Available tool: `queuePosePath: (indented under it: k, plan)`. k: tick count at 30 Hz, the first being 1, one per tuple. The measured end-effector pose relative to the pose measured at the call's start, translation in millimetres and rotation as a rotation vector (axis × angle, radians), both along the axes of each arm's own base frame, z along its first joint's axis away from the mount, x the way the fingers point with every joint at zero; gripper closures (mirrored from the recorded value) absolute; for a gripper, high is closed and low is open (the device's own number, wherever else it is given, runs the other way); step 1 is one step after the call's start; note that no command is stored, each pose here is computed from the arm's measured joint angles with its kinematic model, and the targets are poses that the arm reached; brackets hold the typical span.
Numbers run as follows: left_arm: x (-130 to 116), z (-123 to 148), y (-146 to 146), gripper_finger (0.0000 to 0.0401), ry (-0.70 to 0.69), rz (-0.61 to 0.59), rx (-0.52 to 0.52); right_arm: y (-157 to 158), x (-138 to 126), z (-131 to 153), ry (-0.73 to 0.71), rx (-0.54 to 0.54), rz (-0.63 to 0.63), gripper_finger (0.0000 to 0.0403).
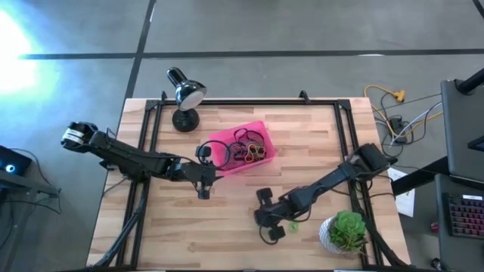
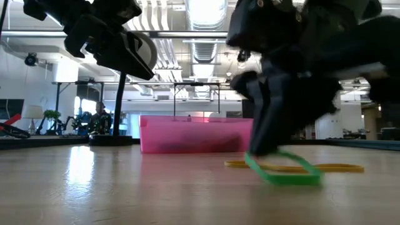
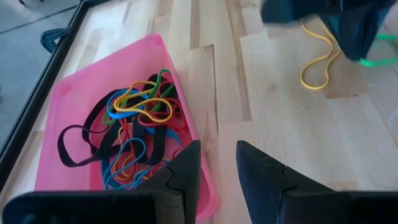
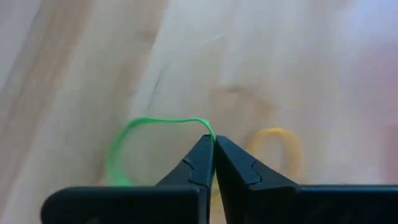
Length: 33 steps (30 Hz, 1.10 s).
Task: Pick and place rubber bands into bin
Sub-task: Put the green rubber band into the red bin
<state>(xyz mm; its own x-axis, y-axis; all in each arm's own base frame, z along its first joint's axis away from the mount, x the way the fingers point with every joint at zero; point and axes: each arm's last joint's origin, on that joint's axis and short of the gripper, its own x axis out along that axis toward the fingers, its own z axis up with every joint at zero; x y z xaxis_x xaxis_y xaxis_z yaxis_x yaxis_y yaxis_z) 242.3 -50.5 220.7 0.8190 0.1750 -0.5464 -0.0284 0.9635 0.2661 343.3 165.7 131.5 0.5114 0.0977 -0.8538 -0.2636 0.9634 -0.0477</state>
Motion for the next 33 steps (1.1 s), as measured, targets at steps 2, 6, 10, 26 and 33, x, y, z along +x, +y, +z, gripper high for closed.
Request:
queuePosePath:
  k: [2, 6, 10, 26, 33]
  plan:
    - [0.0, 0.0, 0.0, 0.0314, 0.000, 0.000, 0.000, -2.8, -2.2, 13.2, -0.036, -0.040, -0.014, 0.0395]
    - [0.0, 0.0, 0.0, 0.0314, 0.000, 0.000, 0.000, -8.6, -6.9, 35.6, -0.108, -0.145, -0.042, 0.0395]
    - [0.0, -0.1, 0.0, 0.0314, 0.001, 0.000, 0.001, -16.7, -9.9, 61.4, -0.218, -0.281, -0.074, 0.0395]
    - [-0.1, -0.1, 0.0, 0.0314, 0.001, 0.000, 0.000, -104.6, -4.4, 115.2, -0.339, -0.698, -0.424, 0.0395]
    - [-0.1, -0.1, 0.0, 0.0314, 0.001, 0.000, 0.001, -154.7, 3.9, 107.3, -0.277, -0.581, -0.498, 0.0394]
